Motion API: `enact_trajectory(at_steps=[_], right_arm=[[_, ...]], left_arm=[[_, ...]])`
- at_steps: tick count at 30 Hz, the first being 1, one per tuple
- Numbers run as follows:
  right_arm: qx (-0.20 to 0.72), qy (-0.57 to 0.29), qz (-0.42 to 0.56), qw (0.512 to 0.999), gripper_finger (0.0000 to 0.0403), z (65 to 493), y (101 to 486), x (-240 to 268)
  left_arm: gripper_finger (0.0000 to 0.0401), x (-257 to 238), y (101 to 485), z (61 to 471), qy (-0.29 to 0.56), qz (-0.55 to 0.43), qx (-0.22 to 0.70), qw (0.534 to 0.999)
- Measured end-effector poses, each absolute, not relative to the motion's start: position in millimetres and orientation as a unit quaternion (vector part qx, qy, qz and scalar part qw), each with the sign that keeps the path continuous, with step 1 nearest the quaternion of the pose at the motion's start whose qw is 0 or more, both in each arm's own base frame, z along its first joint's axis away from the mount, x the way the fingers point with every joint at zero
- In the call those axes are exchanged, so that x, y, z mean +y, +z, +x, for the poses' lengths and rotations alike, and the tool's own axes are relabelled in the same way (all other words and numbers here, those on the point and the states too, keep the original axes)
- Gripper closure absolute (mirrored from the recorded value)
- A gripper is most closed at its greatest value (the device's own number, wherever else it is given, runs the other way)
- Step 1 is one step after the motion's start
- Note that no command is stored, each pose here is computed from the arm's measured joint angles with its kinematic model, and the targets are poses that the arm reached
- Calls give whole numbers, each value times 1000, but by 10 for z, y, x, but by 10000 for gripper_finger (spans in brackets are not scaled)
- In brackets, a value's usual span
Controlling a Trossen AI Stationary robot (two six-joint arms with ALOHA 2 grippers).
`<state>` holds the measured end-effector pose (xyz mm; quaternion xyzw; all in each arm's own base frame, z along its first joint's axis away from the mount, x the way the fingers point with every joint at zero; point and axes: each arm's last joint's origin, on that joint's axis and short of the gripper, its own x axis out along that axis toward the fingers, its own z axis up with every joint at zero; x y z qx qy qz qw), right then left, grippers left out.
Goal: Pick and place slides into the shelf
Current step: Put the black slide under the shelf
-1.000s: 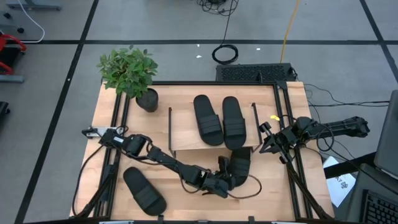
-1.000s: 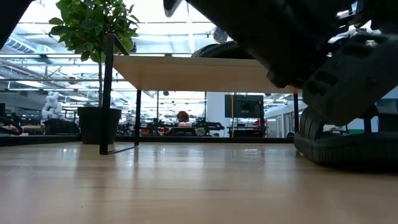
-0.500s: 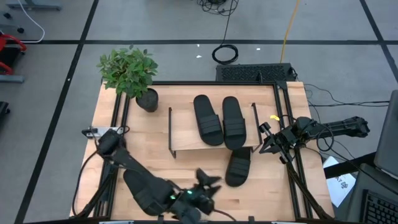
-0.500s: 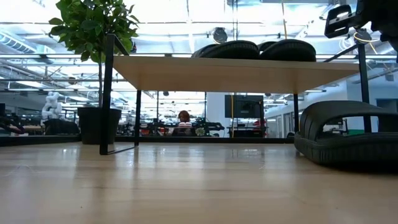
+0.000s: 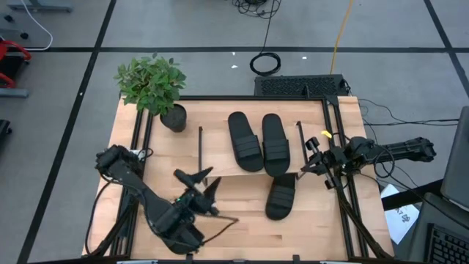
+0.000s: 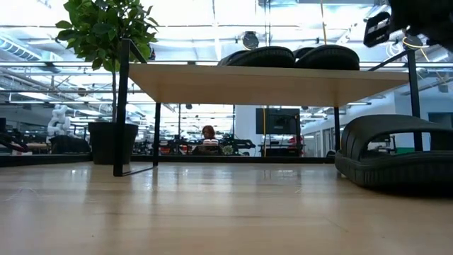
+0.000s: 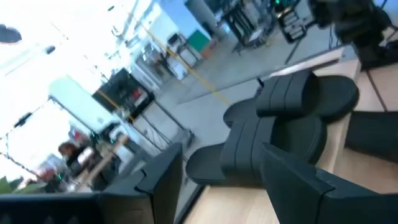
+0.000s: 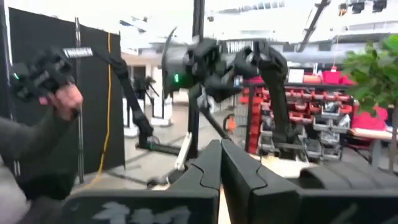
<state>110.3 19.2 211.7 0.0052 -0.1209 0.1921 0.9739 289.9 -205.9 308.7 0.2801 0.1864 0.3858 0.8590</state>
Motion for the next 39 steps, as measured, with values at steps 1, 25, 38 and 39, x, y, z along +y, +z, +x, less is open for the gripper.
enact_trajectory(at_steps=[1, 25, 38, 39], right_arm=[[-123, 193, 11, 973, 403, 1100, 2151, 192], [-78, 194, 8, 978, 403, 1117, 2223, 195], [-77, 195, 12, 978, 403, 1117, 2223, 195], [-77, 195, 12, 978, 403, 1117, 2223, 195]], left_arm=[[190, -2086, 3088, 2819, 375, 291, 184, 861], [190, -1754, 2851, 2758, 160, 174, 355, 904], [190, -1577, 3653, 3135, -71, 330, 161, 928], [190, -1484, 3745, 3114, -60, 322, 151, 933]])
